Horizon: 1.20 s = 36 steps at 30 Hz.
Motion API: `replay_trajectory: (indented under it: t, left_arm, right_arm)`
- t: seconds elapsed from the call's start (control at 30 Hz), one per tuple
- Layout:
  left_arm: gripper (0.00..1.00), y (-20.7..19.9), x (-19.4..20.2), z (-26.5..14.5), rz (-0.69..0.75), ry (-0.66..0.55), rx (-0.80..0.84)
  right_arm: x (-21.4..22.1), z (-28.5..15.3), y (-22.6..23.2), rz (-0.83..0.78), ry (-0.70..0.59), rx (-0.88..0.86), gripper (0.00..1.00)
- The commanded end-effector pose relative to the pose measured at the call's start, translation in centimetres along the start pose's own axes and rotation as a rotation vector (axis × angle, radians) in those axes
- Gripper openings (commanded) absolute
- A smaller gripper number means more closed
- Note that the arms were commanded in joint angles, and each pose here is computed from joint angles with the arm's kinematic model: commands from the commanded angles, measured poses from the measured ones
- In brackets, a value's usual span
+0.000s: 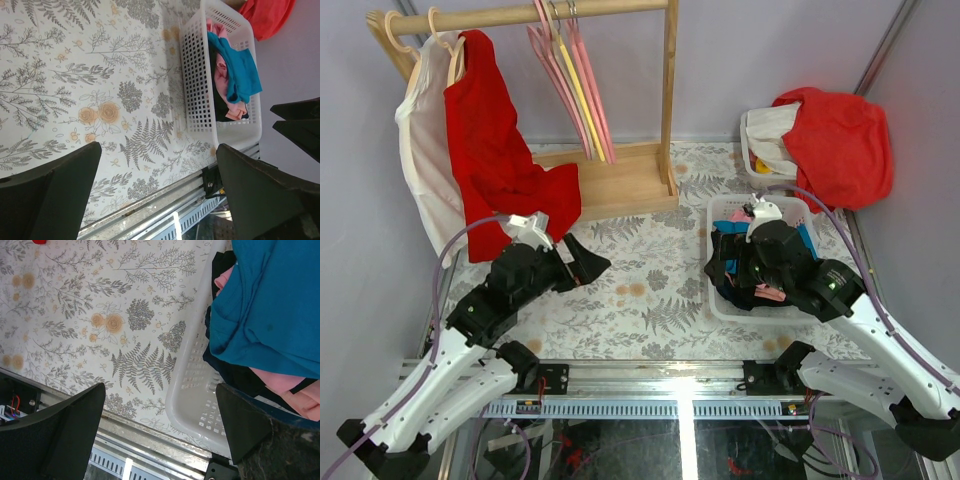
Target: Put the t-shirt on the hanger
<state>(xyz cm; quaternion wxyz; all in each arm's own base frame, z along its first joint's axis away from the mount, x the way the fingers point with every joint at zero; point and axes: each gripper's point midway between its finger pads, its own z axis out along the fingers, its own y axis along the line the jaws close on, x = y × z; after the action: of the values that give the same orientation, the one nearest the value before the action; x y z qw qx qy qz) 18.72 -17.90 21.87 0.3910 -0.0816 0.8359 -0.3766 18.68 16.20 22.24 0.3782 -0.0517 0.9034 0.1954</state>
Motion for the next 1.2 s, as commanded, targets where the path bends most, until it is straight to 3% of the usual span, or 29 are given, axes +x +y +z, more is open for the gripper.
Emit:
replay_trajectory:
  t: [0.0,0.3,0.57,0.9,1.17]
  left_arm:
    - [1.00,-0.8,-1.4,-0.7,0.026,-0.042,-0.002]
    - [1.00,0.3,-1.7,-1.8,0.032,-0.041,-0.082]
    - [1.00,0.5,-2.7,-2.3,0.061,-0.033,-0.160]
    - [1.00,-0.1,-1.7,-1.3,-0.007,-0.007,-0.106]
    - [1.00,-1.3,-1.1,-2.0,-0.015,0.052,-0.072]
  right_arm:
    - [-2.2,-0.5,0.9,-0.035,-0.067,-0.037,0.99]
    - [-0.2,1.4,0.7,-0.062,-0.010,-0.043,0.99]
    - [-0.8,0.6,1.4,-0.107,0.001,-0.073,0.99]
    - [1.4,-1.6,1.1,-0.102,0.089,-0.101,0.99]
    - [2.5,-2.4,0.8,-0.055,0.077,-0.129,0.99]
